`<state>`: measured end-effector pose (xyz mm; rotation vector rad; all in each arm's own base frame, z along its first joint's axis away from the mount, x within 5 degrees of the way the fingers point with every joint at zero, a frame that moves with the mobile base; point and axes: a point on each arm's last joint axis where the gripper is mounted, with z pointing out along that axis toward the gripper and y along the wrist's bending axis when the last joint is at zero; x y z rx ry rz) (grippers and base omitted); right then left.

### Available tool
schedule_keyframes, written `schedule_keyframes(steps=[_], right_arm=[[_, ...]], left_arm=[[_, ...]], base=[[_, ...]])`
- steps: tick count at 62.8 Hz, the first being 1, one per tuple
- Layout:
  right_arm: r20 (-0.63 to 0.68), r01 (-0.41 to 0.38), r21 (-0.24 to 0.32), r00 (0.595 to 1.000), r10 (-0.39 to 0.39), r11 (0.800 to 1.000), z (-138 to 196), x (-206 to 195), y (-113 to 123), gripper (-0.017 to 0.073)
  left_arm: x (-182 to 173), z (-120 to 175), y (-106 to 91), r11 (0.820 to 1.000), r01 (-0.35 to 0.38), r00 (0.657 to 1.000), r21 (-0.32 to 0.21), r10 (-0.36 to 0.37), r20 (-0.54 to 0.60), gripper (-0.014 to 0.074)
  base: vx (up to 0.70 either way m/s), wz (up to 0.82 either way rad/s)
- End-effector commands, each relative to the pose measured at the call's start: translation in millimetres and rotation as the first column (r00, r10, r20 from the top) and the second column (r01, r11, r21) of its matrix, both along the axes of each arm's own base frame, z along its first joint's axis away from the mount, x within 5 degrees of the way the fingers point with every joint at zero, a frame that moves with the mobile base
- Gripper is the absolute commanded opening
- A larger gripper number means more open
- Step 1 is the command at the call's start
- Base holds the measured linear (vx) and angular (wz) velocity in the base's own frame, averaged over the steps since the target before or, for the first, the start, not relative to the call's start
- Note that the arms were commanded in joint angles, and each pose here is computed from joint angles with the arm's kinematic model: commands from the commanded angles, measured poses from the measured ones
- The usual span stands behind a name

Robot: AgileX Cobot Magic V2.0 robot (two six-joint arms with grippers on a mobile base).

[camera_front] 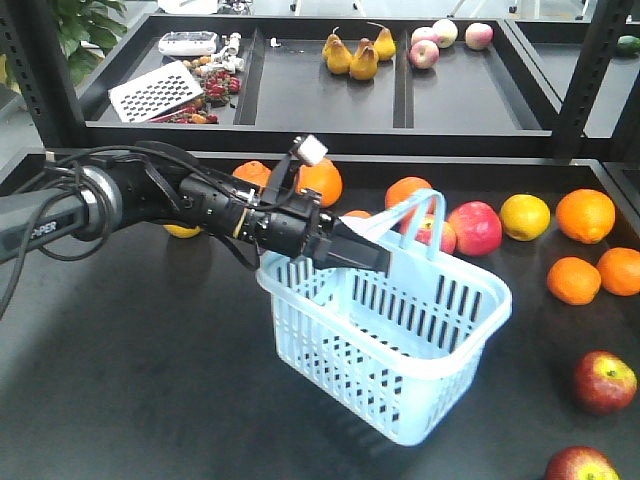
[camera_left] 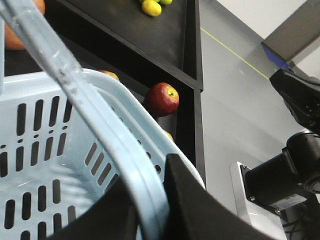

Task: Pick three apples into basket with both arms
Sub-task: 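Lower the light-blue basket onto the table with the left gripper, then open the left gripper, release the handle and lift the arm away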

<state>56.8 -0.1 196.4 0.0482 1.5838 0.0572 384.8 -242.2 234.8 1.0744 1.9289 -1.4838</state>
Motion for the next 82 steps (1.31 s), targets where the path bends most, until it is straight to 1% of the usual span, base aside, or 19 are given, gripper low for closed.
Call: schedule_keyframes(steps=[1,15,20,24,32,38,43,49,53,57,62,73,78,82], right_arm=[[0.071,-0.002,-0.013,0.997,0.003,1.000,2.9,-0.6,0.5,-0.0008],[0.071,-0.002,-0.013,0.997,0.003,1.000,2.9,-0.6,0.5,-0.0008],[0.071,-0.002,-0.013,0.997,0.003,1.000,2.9,-0.6,0.5,-0.0008],[0.071,-0.002,-0.013,0.997,0.003,1.000,2.9,-0.6,0.5,-0.0008],[0.071,-0.002,-0.013,0.997,0.003,1.000,2.9,-0.6,0.5,-0.0008],[0.071,-0.002,-0.013,0.997,0.003,1.000,2.9,-0.6,0.5,-0.0008],[0.071,-0.002,-0.013,0.997,0.003,1.000,2.9,-0.6,0.5,-0.0008],[0.071,-0.002,-0.013,0.997,0.003,1.000,2.9,-0.6,0.5,-0.0008],[0.071,-0.002,-0.013,0.997,0.003,1.000,2.9,-0.6,0.5,-0.0008],[0.071,-0.002,-0.013,0.997,0.003,1.000,2.9,-0.6,0.5,-0.0008],[0.071,-0.002,-0.013,0.997,0.003,1.000,2.9,-0.6,0.5,-0.0008],[0.071,-0.002,-0.013,0.997,0.003,1.000,2.9,-0.6,0.5,-0.0008],[0.072,-0.003,-0.013,0.997,0.004,1.000,3.0,-0.6,0.5,-0.0008],[0.072,-0.003,-0.013,0.997,0.004,1.000,3.0,-0.6,0.5,-0.0008]], left_arm=[[-18.1,36.4,9.1,0.987,0.158,0.987,-0.026,-0.157,0.037,0.0023],[-14.7,30.2,10.6,0.988,0.152,0.988,-0.023,-0.151,0.022,0.0038],[-12.4,25.7,11.7,0.990,0.143,0.990,-0.020,-0.143,-0.003,0.0063],[-10.0,21.6,13.2,0.991,0.131,0.991,-0.016,-0.131,-0.033,0.0100],[-6.2,13.7,15.0,0.994,0.111,0.989,-0.007,-0.111,-0.092,0.0228],[-5.9,12.7,14.9,0.994,0.108,0.989,-0.005,-0.108,-0.106,0.0373],[-6.0,13.1,15.0,0.995,0.097,0.985,0.000,-0.096,-0.140,0.0472],[-5.3,13.1,16.3,0.996,0.085,0.982,0.004,-0.084,-0.168,0.0565],[-5.2,14.8,17.3,0.997,0.078,0.981,0.005,-0.076,-0.180,0.0594],[-6.3,18.8,17.7,0.997,0.072,0.979,0.006,-0.069,-0.193,0.0601],[-9.2,29.1,19.1,0.998,0.067,0.981,0.002,-0.065,-0.185,0.0587],[-22.5,66.2,23.7,0.998,0.066,0.992,-0.021,-0.068,-0.105,0.0536],[-31.4,88.4,28.4,0.998,0.059,0.996,-0.034,-0.062,-0.068,0.0491],[-39.4,106.6,33.2,0.997,0.056,0.998,-0.046,-0.057,-0.024,0.0428]], base=[[0.00,0.00],[0.00,0.00],[0.00,0.00],[0.00,0.00],[0.00,0.00],[0.00,0.00],[0.00,0.00],[0.00,0.00],[0.00,0.00],[0.00,0.00],[0.00,0.00],[0.00,0.00],[0.00,0.00],[0.00,0.00]])
